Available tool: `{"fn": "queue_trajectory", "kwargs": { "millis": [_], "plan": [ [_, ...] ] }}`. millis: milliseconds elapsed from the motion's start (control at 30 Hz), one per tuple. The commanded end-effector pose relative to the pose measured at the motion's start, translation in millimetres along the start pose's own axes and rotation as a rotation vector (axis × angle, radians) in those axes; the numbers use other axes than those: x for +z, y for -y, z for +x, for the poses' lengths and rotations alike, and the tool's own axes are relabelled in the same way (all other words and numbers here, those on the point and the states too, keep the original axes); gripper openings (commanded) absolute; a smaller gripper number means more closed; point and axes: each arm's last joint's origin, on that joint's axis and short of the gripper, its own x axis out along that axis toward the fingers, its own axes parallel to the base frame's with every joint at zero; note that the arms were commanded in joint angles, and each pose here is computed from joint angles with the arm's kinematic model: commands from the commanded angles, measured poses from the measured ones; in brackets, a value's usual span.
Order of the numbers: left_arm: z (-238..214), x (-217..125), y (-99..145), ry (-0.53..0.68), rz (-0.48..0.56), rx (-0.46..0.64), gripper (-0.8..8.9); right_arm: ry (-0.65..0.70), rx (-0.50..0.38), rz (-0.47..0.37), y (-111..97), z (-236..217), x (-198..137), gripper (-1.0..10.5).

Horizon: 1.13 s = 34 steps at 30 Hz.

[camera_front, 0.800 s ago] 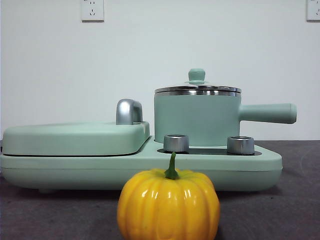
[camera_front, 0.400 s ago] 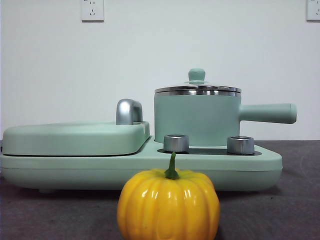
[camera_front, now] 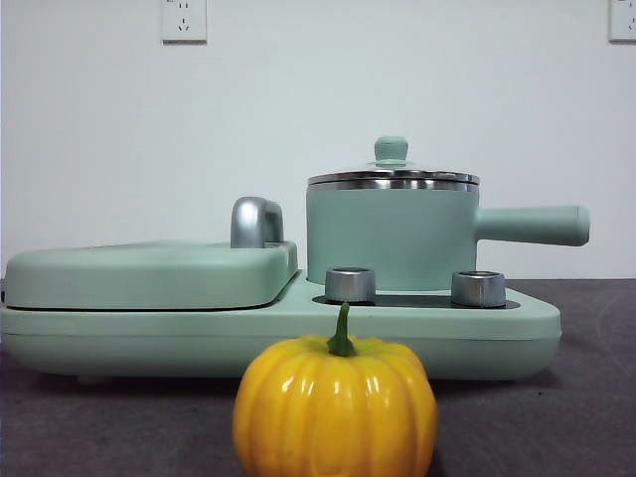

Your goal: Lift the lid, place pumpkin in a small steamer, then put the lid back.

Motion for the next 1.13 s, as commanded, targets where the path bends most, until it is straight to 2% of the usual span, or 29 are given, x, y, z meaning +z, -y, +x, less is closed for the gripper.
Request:
{"fn": "queue_trajectory", "kwargs": {
  "millis": [33, 233, 467, 533, 667, 900, 1133],
  "plan": [
    [8, 14, 2, -0.003, 0.03, -0.025, 4.42, 0.012, 0.004, -0.018, -2, -2, 4, 4.5],
    [42, 38, -1, -0.063, 0.078, -0.021, 4.42, 0.012, 0.005, -0.018, -2, -2, 4, 4.5],
    [93, 74, -2, -0.117, 0.182, 0.09, 4.5, 0.011, 0.004, -0.014, -2, -1, 4, 4.5],
    [110, 83, -2, -0.125, 0.213, 0.124, 4.8, 0.011, 0.005, -0.014, -2, -2, 4, 4.5],
    [140, 96, -2, -0.131, 0.254, 0.143, 4.82, 0.011, 0.005, -0.013, -2, -2, 4, 4.5],
    [187, 100, -11, -0.116, 0.315, 0.176, 4.82, 0.011, 0.005, 0.004, -2, -2, 4, 4.5],
    [222, 88, -26, -0.117, 0.323, 0.18, 4.66, 0.01, 0.005, 0.005, -2, -2, 4, 4.5]
  ]
}}
